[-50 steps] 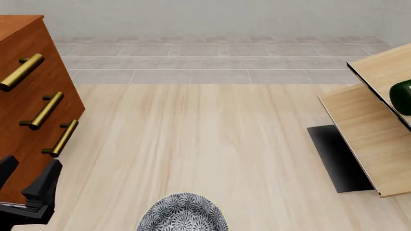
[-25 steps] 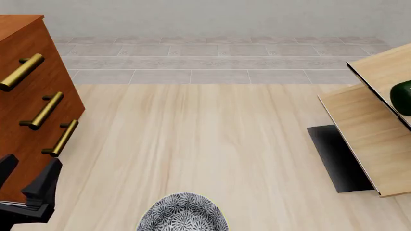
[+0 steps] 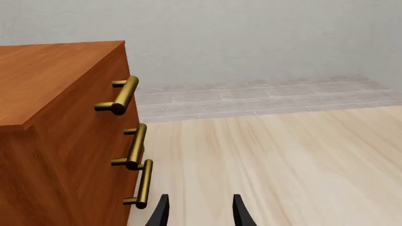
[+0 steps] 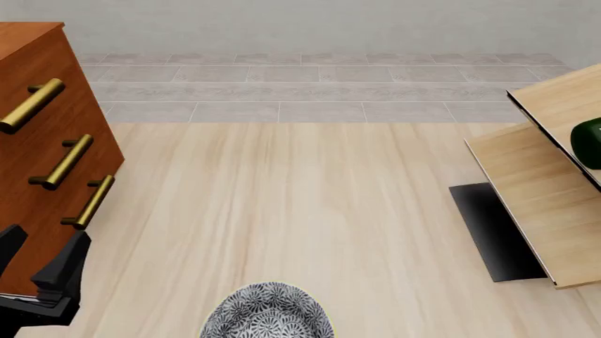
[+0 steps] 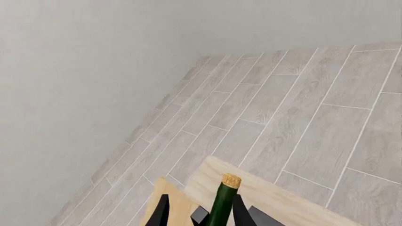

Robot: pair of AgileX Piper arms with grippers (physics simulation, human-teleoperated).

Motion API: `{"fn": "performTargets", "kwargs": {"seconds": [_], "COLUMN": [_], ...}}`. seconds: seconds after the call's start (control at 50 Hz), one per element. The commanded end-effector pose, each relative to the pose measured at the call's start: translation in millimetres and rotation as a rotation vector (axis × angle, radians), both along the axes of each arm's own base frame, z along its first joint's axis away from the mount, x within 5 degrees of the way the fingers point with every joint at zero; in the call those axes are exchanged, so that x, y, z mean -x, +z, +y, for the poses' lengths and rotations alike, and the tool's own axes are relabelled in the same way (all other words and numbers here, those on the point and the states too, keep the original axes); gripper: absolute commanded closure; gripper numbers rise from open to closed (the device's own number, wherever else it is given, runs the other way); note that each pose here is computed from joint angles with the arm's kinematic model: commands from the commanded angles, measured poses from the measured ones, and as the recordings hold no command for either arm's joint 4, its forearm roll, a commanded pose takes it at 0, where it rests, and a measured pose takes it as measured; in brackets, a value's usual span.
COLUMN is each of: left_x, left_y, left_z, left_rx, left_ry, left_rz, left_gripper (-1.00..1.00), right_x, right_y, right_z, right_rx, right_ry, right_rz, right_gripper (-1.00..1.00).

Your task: Put the wine bottle on the wine rack.

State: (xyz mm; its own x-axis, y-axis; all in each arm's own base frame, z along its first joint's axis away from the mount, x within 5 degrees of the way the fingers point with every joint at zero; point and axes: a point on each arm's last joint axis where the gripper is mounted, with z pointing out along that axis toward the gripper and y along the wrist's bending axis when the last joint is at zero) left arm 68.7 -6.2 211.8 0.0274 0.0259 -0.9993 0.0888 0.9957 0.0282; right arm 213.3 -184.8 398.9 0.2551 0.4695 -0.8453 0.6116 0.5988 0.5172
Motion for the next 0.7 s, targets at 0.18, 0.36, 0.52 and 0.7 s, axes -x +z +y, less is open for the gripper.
{"fn": "performTargets", "kwargs": {"seconds": [0.18, 0.36, 0.52, 0.7], "left_x": [2.5, 2.7, 2.2, 1.3], "left_y": [-0.4, -0.3, -0.2, 0.3], "left_z": [0.2, 0.2, 0.2, 0.0], "left_rx": [0.003, 0.004, 0.003, 0.004], "left_ry": [0.0, -0.001, -0.001, -0.002], "left_rz": [-0.002, -0.004, -0.004, -0.006], "left_gripper": [-1.0, -1.0, -1.0, -1.0], "right_x": [15.6, 20.2, 26.0, 33.7], "right_y": [15.4, 18.5, 23.3, 26.9], "right_z": [9.1, 14.2, 23.5, 40.4], "right_rx": [0.026, 0.032, 0.044, 0.07], "right_ry": [-0.012, -0.009, 0.004, 0.04], "right_rz": [-0.021, -0.024, -0.031, -0.037], "right_gripper": [-1.0, -1.0, -1.0, -1.0]}}
